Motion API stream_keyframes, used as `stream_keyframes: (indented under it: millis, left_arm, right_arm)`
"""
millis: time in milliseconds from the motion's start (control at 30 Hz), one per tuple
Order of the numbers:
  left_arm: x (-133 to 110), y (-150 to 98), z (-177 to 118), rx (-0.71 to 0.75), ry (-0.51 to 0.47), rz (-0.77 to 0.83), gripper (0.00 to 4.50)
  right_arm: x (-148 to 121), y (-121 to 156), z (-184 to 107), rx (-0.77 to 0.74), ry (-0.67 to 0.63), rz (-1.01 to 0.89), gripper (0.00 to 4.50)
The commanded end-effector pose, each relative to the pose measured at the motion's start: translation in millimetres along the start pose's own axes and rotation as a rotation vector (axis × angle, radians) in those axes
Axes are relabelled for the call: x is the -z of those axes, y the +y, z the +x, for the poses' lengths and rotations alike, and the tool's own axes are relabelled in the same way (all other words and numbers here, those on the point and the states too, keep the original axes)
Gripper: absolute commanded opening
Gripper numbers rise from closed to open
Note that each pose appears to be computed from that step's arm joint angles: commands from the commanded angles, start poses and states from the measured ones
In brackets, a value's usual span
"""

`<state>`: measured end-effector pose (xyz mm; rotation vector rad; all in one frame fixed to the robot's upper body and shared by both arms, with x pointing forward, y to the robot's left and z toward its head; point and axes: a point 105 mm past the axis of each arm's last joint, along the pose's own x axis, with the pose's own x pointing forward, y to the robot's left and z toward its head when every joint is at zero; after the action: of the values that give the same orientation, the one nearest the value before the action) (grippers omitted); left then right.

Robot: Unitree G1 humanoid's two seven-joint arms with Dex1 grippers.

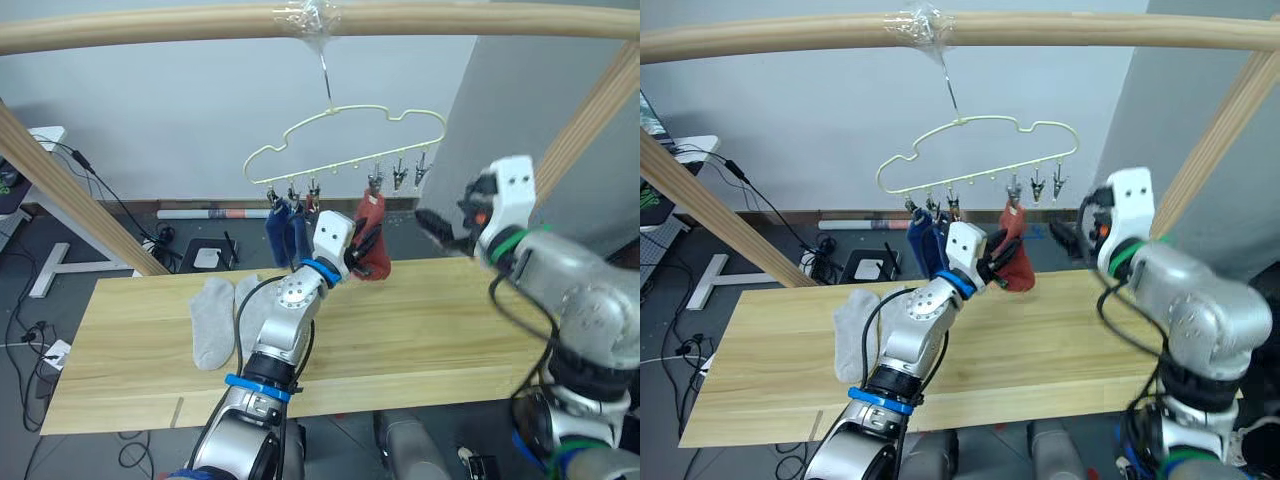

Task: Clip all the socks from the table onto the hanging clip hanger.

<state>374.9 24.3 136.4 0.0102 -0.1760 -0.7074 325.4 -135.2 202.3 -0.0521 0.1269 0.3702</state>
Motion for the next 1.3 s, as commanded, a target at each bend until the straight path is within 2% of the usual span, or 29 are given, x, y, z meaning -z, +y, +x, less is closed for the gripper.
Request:
stream_keyframes:
  millis: [33,133,167,233,333,567,667,1300]
  left_arm:
    - [-16.2,3.0,-6.6,0.029,-0.038,0.031,2.81]
    - [-17.9,13.5,-26.4,0.068,-0.005,0.090,3.68]
    - [-21.8,17.6,-36.6,0.089,0.005,0.116,4.03]
    - [-31.7,21.8,-51.2,0.116,0.011,0.146,4.04]
    - [-51.8,25.3,-68.2,0.141,0.004,0.181,4.04]
    - [-81.2,29.7,-80.1,0.131,-0.009,0.195,4.04]
    - [-89.2,26.4,-80.6,0.136,-0.021,0.208,4.04]
    - [-106.9,24.7,-80.5,0.134,-0.056,0.226,4.04]
  right_arm:
    - [-17.9,13.6,-3.1,0.004,-0.163,-0.121,4.50]
    - [-9.4,21.4,4.5,0.030,-0.206,-0.172,4.50]
    - [-9.0,24.2,7.5,0.039,-0.233,-0.160,4.33]
    - [-7.6,26.4,11.3,0.056,-0.262,-0.142,3.93]
    - [-8.8,27.1,15.7,0.082,-0.287,-0.166,3.06]
    - [-12.7,27.7,27.7,0.112,-0.335,-0.138,3.06]
    - [-14.8,29.8,36.0,0.121,-0.344,-0.127,2.47]
    - [-29.4,23.3,74.9,0.170,-0.380,-0.098,2.47]
